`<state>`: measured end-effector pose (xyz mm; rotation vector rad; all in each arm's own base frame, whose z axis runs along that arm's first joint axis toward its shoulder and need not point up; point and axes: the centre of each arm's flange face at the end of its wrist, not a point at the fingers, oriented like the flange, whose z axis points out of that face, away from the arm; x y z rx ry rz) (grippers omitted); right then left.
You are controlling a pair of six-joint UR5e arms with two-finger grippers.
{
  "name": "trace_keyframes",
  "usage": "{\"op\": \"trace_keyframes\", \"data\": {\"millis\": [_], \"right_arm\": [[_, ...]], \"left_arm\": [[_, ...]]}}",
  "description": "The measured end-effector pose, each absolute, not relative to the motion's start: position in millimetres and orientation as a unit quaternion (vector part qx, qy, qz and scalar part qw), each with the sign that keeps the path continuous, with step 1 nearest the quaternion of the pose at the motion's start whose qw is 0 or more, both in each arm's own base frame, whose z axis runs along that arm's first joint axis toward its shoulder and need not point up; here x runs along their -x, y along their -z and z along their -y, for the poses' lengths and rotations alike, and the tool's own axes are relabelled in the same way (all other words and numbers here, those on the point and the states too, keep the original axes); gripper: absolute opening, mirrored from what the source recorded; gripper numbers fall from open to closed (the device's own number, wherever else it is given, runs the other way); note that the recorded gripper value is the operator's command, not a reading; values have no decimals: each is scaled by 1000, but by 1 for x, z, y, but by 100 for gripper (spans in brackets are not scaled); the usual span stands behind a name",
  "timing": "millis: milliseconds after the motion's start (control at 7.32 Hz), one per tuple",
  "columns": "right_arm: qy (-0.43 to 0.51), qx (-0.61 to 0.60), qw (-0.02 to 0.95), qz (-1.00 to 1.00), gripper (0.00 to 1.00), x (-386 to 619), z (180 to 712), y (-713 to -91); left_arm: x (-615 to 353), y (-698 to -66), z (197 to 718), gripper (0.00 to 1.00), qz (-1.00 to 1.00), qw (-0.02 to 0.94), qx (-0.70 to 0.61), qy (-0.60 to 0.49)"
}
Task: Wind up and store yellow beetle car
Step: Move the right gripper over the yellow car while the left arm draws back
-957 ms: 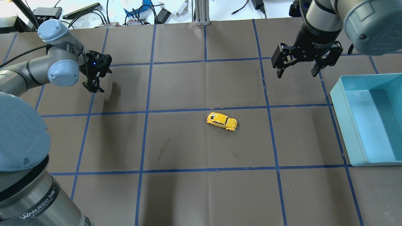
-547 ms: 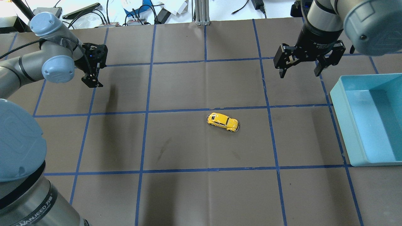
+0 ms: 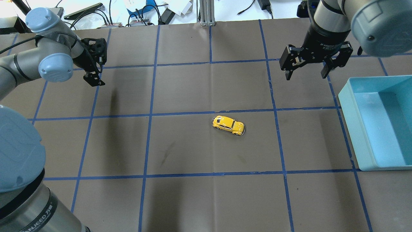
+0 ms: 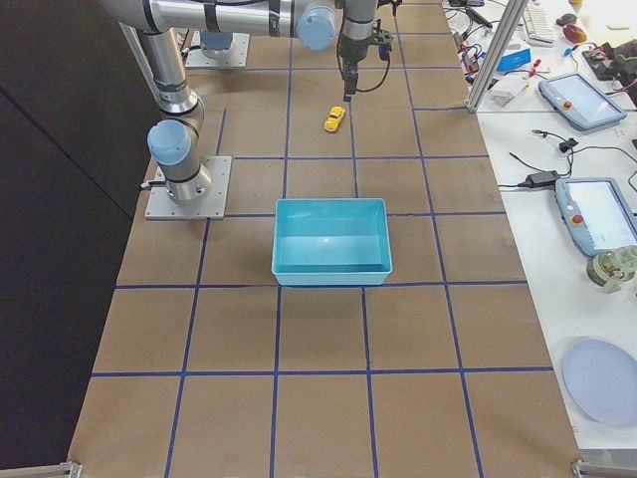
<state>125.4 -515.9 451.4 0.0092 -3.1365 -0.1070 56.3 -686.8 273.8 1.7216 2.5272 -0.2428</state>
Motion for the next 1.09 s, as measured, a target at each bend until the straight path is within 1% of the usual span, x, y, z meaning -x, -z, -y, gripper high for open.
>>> {"op": "trace_keyframes", "data": {"millis": [410, 683, 957, 1093], "right_arm": [[40, -67, 0, 997, 100, -156, 508, -448], [50, -151, -2, 987, 100, -193, 499, -436], [57, -266, -44, 961, 100, -233, 489, -413], [48, -301, -62, 950, 100, -244, 490, -398]], "left_arm": [[-59, -336, 682, 100, -915, 54, -389, 91], [-50, -389, 651, 100, -970, 32, -225, 85], [-36, -431, 612, 100, -995, 9, -72, 66], [-29, -447, 595, 100, -998, 3, -13, 61]]}}
